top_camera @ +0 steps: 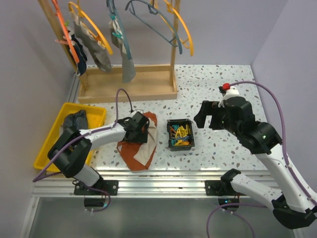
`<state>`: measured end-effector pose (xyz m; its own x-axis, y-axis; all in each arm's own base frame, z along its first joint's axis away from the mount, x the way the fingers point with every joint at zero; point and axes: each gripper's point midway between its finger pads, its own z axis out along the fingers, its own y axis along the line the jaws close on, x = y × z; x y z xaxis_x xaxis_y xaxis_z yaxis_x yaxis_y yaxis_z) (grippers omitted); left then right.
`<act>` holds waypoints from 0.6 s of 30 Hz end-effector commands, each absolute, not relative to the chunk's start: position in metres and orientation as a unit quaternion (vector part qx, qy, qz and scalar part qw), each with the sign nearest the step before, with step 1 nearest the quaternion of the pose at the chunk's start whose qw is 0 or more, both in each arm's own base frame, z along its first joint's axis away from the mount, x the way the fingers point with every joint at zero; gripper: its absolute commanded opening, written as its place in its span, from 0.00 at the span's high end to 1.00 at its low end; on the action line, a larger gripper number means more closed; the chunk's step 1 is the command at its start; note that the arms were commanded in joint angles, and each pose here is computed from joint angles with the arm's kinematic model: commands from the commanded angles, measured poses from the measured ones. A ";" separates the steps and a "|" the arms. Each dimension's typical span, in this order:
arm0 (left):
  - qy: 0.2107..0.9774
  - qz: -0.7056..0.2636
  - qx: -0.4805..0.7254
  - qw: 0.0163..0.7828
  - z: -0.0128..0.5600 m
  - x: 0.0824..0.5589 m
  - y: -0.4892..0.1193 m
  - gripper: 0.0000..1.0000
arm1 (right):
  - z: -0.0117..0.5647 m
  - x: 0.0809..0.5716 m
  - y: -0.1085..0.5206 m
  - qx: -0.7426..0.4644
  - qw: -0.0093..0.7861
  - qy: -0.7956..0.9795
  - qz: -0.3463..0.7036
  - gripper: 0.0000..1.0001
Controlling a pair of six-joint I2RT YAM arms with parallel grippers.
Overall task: Remove the underwear clipped to the hanger
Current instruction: Pick up the underwear from the center of the board.
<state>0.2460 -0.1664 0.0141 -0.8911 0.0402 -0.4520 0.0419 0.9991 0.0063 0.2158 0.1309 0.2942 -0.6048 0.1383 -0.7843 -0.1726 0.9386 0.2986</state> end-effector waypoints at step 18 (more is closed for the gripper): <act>0.915 -0.012 -0.105 0.389 0.139 0.259 -0.134 1.00 | 0.291 0.215 0.144 -0.020 0.433 0.878 0.204 0.07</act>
